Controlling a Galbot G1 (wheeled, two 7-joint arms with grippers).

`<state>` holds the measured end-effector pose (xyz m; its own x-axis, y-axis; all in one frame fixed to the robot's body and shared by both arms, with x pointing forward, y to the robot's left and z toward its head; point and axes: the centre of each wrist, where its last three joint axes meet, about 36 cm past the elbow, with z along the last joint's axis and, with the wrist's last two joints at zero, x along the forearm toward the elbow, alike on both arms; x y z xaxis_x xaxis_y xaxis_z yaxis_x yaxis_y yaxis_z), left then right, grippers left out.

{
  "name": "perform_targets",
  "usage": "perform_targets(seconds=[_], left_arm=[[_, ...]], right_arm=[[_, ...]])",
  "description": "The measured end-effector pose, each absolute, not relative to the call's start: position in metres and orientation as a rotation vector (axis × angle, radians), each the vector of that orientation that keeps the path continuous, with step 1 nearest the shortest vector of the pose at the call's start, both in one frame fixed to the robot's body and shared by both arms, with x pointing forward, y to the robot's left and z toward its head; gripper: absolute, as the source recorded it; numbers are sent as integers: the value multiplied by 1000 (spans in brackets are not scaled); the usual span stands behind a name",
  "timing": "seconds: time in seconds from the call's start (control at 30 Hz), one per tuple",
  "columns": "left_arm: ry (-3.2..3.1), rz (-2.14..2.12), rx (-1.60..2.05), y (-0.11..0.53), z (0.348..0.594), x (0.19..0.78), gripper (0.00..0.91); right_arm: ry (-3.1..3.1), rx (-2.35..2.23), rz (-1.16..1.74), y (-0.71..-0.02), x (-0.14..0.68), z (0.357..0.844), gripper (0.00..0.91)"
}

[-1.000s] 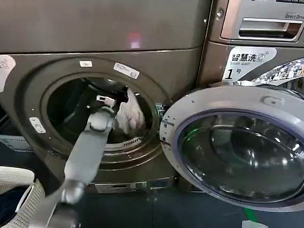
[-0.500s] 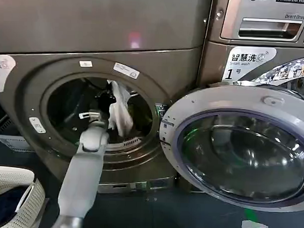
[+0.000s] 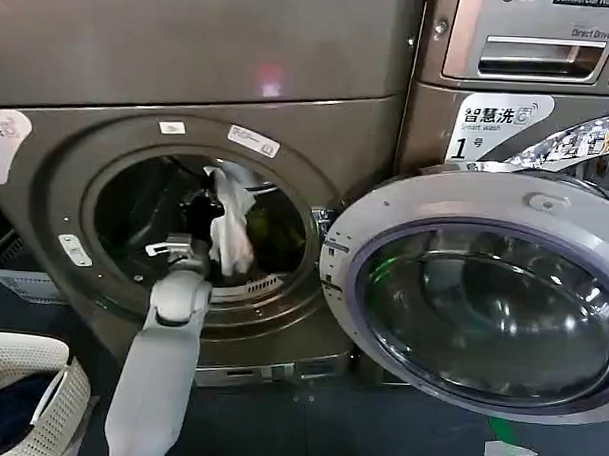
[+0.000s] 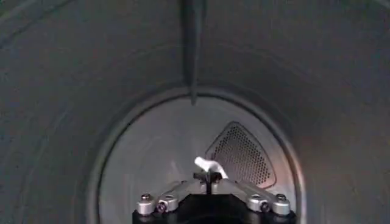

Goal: Grasp the clothes from the dryer.

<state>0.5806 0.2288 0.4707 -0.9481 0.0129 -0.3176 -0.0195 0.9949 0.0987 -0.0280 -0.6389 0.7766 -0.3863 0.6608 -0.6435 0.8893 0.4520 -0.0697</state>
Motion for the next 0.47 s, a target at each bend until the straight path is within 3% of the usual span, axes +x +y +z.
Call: perform_targets(seconds=[0.47], left_arm=[[2848, 170, 35, 231, 465, 579, 0]], right_arm=[[2175, 1288, -566, -639, -26, 778, 907]])
